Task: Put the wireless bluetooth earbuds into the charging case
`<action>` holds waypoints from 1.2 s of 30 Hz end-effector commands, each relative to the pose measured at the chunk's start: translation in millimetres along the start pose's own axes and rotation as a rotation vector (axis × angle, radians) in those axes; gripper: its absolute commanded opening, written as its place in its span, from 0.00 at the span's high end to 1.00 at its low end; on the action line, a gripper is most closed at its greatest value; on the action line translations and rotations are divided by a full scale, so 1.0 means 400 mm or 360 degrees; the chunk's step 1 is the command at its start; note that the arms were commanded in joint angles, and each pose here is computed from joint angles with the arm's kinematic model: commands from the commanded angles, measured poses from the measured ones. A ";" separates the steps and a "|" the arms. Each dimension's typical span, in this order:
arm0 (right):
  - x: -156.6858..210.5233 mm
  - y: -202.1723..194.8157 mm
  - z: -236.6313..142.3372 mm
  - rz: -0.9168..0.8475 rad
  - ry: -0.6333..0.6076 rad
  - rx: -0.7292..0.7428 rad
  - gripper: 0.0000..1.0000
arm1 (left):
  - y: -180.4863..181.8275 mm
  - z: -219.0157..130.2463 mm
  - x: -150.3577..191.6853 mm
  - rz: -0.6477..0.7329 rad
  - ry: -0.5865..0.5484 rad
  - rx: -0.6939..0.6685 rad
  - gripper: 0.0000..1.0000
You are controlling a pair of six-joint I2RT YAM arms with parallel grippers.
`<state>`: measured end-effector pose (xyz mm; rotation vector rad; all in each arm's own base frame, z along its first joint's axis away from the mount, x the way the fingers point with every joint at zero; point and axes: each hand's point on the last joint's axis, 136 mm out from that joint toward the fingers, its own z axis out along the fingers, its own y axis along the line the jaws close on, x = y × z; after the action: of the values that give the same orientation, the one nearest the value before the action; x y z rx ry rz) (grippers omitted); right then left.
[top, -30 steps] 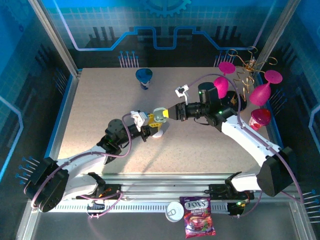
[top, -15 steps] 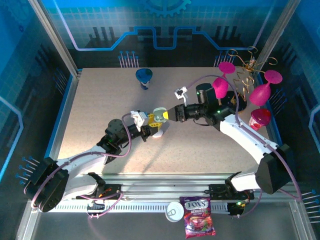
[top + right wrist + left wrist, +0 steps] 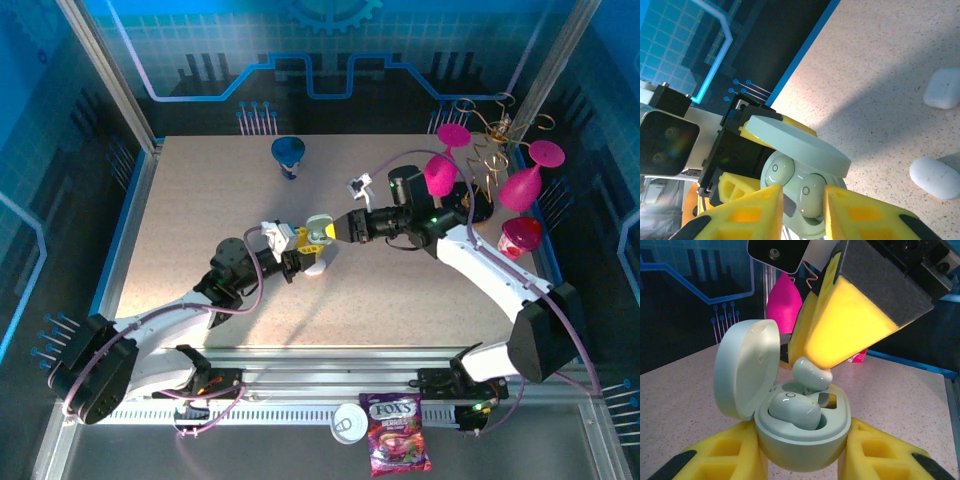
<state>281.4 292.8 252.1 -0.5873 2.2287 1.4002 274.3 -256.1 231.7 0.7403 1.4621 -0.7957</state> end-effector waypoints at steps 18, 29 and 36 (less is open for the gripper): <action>-0.058 0.033 -0.077 -0.0192 -0.0215 0.0139 0.23 | -0.020 0.016 -0.029 0.0107 -0.0078 0.0119 0.69; -0.093 -0.051 -0.044 0.0080 -0.0113 0.0327 0.09 | -0.039 0.005 -0.038 0.0223 -0.0113 0.0168 0.68; -0.042 -0.071 -0.040 0.0108 -0.0058 0.0334 0.09 | -0.020 0.009 -0.056 0.0209 -0.0156 0.0102 0.69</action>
<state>315.5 277.7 257.5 -0.4398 2.3045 1.1954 267.1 -266.7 230.0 0.8544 1.3770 -0.7973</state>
